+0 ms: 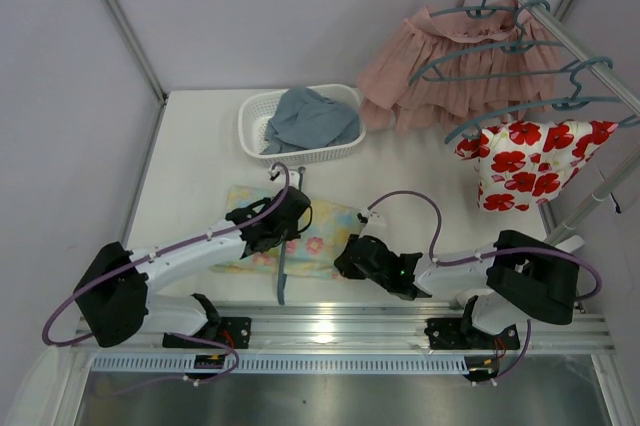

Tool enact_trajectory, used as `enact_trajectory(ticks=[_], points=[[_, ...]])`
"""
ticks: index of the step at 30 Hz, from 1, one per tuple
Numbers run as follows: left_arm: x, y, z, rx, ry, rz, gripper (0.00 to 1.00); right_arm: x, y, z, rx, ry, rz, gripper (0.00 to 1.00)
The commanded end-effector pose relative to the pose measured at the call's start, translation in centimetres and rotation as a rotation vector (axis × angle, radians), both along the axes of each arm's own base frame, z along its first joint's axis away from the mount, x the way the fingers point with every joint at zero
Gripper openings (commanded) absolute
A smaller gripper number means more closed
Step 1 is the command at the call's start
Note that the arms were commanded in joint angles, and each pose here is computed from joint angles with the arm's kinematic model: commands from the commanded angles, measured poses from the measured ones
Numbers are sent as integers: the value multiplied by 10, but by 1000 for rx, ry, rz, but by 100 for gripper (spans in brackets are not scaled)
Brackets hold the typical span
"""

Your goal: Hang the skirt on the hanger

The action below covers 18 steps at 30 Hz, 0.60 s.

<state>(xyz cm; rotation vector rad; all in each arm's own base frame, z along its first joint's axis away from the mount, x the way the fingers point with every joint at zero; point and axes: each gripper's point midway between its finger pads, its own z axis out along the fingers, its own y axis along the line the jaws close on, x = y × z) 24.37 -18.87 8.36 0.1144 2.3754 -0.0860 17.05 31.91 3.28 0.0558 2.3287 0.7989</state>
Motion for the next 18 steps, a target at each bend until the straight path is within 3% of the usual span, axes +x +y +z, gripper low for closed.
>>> enact_trajectory(ticks=[1,14,18], points=[[9,4,21,-18,-43,-34,13,2,-6,-8,-28,-9,-25,13],[7,11,31,-54,-43,-23,11,2,-3,-7,-37,-23,-18,11],[6,4,48,-69,-29,-58,10,-1,17,39,62,-74,40,20]])
